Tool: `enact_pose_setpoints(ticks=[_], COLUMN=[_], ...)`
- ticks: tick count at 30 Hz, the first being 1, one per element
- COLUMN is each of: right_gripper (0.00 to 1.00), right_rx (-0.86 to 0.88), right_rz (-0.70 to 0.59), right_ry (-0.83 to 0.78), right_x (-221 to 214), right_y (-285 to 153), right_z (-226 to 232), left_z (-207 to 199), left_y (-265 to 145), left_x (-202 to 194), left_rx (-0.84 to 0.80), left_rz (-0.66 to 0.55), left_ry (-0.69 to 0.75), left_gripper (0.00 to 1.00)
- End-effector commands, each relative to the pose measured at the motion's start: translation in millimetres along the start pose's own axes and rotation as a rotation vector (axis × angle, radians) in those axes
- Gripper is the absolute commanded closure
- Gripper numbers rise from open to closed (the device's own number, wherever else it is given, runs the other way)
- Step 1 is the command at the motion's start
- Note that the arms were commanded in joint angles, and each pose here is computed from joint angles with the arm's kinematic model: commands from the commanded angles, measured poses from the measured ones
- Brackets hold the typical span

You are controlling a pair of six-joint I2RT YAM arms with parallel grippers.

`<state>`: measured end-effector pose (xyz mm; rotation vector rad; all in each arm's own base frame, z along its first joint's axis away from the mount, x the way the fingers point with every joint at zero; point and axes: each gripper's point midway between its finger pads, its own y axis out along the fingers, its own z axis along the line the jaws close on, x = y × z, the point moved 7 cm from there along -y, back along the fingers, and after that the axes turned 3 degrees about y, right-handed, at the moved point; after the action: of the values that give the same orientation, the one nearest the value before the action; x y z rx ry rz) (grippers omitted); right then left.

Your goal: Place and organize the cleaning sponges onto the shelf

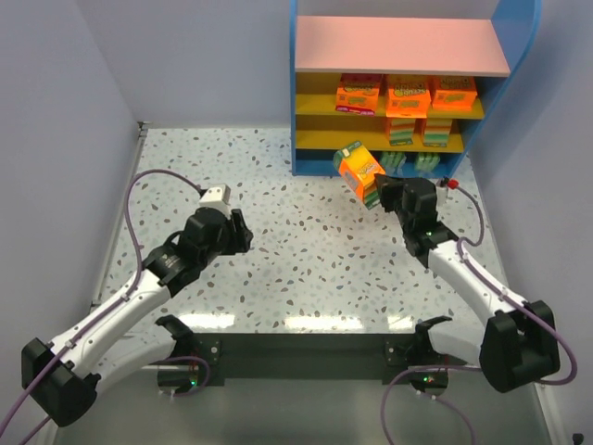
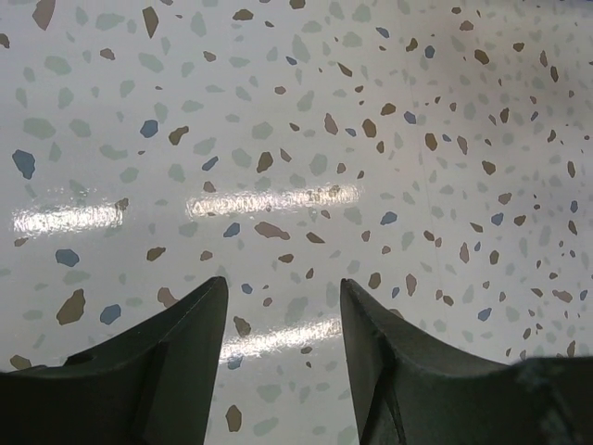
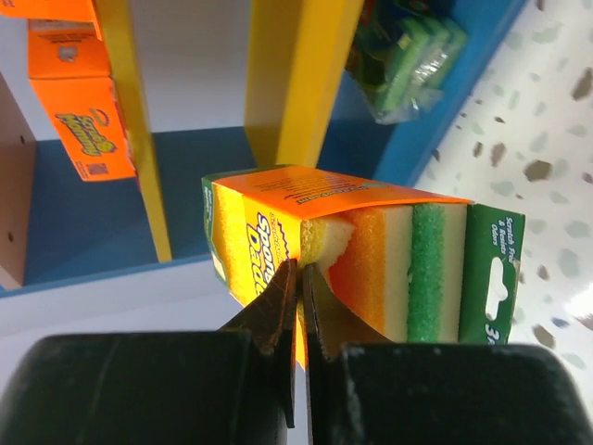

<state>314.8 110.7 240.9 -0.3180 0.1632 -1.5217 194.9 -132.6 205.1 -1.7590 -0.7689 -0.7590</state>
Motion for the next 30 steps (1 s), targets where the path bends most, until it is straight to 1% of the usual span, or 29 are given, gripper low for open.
enact_pose_setpoints(ticks=[1, 3, 4, 10, 16, 19, 22, 24, 30], right_gripper=[1.00, 1.00, 1.00, 1.00, 1.00, 1.00, 1.00, 1.00, 1.00], right_rx=[0.067, 0.038, 0.053, 0.022, 0.038, 0.004, -0.006, -0.034, -0.035], right_rz=[-0.074, -0.087, -0.091, -0.122, -0.190, -0.241, -0.291, -0.303, -0.351], right_ry=[0.025, 0.003, 0.005, 0.014, 0.071, 0.114, 0.148, 0.155, 0.221], right_x=[4, 2, 2, -4, -2, -1, -4, -9, -14], right_y=[16, 29, 33, 65, 86, 98, 109, 119, 137], right_z=[38, 37, 45, 53, 75, 78, 76, 69, 59], left_z=[-3, -2, -1, 1, 2, 2, 3, 2, 3], left_y=[-5, -8, -9, -16, -23, -26, -26, -26, -29], left_x=[11, 12, 12, 16, 21, 22, 20, 19, 17], left_rx=[-0.023, -0.017, -0.012, -0.001, 0.005, 0.005, 0.004, 0.000, -0.002], left_rz=[-0.059, -0.066, -0.062, -0.076, -0.086, -0.091, -0.089, -0.084, -0.074], left_ry=[-0.036, -0.035, -0.031, -0.028, -0.025, -0.029, -0.034, -0.034, -0.038], left_gripper=[0.43, 0.43, 0.43, 0.44, 0.44, 0.44, 0.44, 0.45, 0.45])
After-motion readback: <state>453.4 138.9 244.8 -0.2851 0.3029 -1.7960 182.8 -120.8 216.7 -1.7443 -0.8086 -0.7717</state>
